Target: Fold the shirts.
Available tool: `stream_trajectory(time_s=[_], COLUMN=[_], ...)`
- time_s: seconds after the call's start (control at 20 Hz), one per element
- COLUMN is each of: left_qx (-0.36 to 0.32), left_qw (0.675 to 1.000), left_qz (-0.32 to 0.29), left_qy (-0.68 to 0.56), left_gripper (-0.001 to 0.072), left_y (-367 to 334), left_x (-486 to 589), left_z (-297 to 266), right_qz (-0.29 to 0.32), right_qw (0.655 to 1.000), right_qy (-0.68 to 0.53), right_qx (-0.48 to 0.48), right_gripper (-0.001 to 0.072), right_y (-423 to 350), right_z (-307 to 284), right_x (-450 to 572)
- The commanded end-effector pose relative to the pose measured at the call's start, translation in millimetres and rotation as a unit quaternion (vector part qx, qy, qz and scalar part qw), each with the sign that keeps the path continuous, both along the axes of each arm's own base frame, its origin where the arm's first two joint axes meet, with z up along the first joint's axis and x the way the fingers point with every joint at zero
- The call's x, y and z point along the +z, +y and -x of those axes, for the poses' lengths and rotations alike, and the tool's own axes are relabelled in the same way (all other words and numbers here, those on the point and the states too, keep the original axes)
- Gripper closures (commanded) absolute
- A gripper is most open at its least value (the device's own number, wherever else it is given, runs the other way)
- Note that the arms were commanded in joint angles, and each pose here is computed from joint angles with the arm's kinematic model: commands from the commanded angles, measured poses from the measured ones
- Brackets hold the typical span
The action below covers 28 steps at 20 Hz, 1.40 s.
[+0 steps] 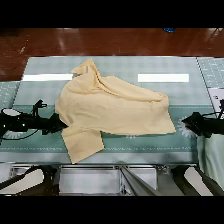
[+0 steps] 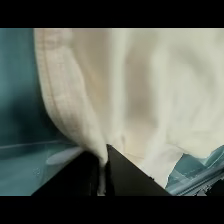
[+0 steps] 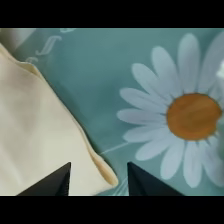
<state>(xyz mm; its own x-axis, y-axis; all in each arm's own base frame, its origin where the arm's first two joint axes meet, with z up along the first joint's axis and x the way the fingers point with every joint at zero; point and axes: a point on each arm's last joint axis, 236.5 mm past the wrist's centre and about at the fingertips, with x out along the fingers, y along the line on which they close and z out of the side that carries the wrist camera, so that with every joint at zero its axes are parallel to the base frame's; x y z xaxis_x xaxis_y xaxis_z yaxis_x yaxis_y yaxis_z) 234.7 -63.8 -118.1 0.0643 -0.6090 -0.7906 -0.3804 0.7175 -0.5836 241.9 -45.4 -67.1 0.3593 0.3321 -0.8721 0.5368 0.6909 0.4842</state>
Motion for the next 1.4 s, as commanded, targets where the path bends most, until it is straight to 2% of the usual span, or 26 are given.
stream_trajectory(time_s=[0.0, 0.25, 0.55, 0.6, 0.7, 0.8, 0.9, 1.05, 1.15, 1.25, 1.35], left_qx=[-0.017, -0.016, -0.008, -0.005, 0.003, 0.006, 0.006, 0.014, 0.008, -0.017, -0.018], left_qw=[1.0, 1.0, 1.0, 1.0, 1.0, 0.999, 0.992, 0.955, 0.907, 0.852, 0.802], left_qz=[-0.003, -0.004, -0.007, -0.011, -0.01, 0.01, 0.052, 0.1, 0.1, 0.059, -0.013], left_qy=[-0.004, -0.005, -0.005, -0.008, -0.014, -0.042, -0.111, -0.278, -0.408, -0.52, -0.596], left_gripper=[0.0646, 0.0645, 0.0645, 0.0646, 0.0646, 0.0646, 0.0646, 0.0685, 0.0685, 0.0686, 0.0686], left_y=[-2, -2, 0, 1, 1, -4, -12, -16, -15, -13, -7], left_x=[-1, -1, -2, -3, -3, 13, 60, 187, 297, 399, 481], left_z=[1, 1, -2, -4, -9, -26, -66, -141, -171, -173, -158], right_qz=[-0.031, -0.037, -0.101, -0.114, -0.136, -0.144, -0.132, -0.074, -0.002, 0.082, 0.181], right_qw=[0.998, 0.996, 0.994, 0.993, 0.99, 0.984, 0.974, 0.947, 0.915, 0.867, 0.822], right_qy=[0.055, 0.075, 0.044, 0.029, -0.019, -0.068, -0.117, -0.239, -0.342, -0.445, -0.508], right_qx=[-0.01, 0.041, -0.007, -0.001, 0.039, 0.079, 0.143, 0.2, 0.213, 0.208, 0.183], right_gripper=[0.0304, 0.0304, 0.0305, 0.0338, 0.0688, 0.0691, 0.0691, 0.0691, 0.0691, 0.0691, 0.0691], right_y=[14, 42, 56, 62, 84, 101, 110, 110, 103, 94, 79], right_z=[28, 33, -2, -10, -30, -57, -90, -156, -184, -184, -157], right_x=[-17, -33, -45, -45, -35, -7, 41, 167, 274, 391, 479])
